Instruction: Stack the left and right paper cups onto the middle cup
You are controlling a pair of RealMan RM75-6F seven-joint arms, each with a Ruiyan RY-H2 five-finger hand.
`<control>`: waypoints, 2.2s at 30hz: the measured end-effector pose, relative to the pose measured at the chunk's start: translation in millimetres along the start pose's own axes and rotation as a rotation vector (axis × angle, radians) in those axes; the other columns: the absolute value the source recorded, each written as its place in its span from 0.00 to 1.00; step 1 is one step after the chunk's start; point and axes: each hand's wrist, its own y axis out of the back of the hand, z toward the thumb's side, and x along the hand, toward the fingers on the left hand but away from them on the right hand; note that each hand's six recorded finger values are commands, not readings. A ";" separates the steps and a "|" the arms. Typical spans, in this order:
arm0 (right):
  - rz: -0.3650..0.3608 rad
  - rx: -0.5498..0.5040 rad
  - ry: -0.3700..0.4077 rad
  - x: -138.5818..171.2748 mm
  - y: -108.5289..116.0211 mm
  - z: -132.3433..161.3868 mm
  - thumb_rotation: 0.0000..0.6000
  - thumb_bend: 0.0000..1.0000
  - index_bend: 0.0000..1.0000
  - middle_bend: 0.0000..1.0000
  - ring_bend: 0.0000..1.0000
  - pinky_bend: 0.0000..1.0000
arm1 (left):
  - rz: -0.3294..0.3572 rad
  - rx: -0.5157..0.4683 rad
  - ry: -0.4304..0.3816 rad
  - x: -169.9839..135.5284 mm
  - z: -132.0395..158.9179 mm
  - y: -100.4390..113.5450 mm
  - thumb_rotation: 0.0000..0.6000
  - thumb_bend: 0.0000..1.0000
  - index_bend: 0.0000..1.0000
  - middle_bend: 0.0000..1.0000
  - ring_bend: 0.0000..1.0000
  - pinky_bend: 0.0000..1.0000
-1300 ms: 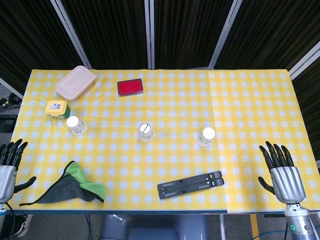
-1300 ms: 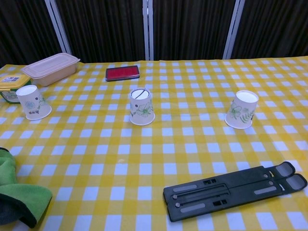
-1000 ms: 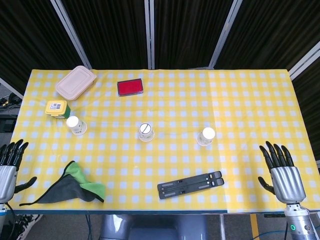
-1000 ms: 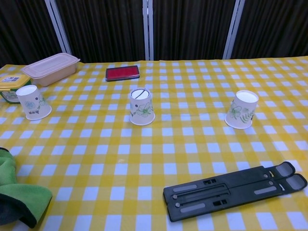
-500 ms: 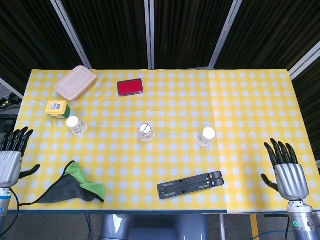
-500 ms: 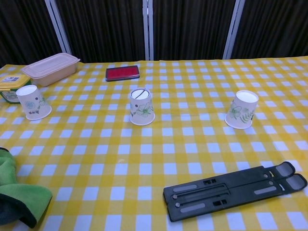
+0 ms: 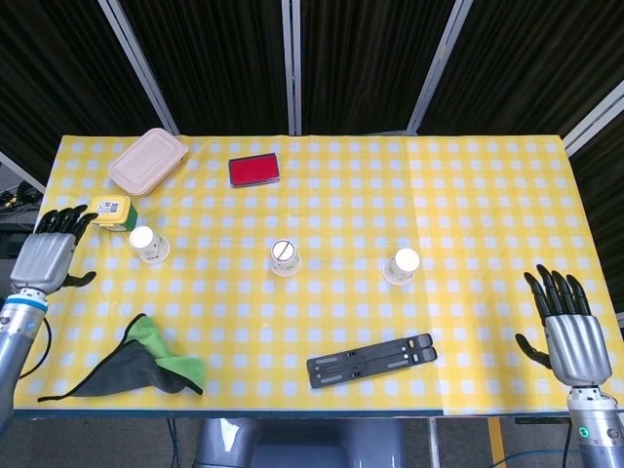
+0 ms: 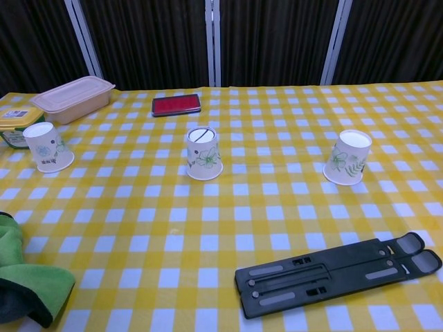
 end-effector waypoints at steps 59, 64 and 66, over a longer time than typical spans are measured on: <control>0.002 0.002 -0.061 -4.7 0.2 -14.0 1.00 0.11 0.00 0.00 0.00 0.00 | -0.025 -0.007 -0.391 55.9 186.9 27.4 1.00 0.40 0.34 0.00 0.00 0.00; 0.000 -0.014 -0.072 -4.7 3.1 -18.9 1.00 0.11 0.00 0.00 0.00 0.00 | 0.015 0.060 -0.477 49.3 235.7 43.2 1.00 0.40 0.33 0.00 0.00 0.00; 0.000 -0.017 -0.076 -4.8 3.7 -20.8 1.00 0.11 0.00 0.00 0.00 0.00 | 0.019 0.076 -0.497 47.9 254.4 45.8 1.00 0.40 0.32 0.00 0.00 0.00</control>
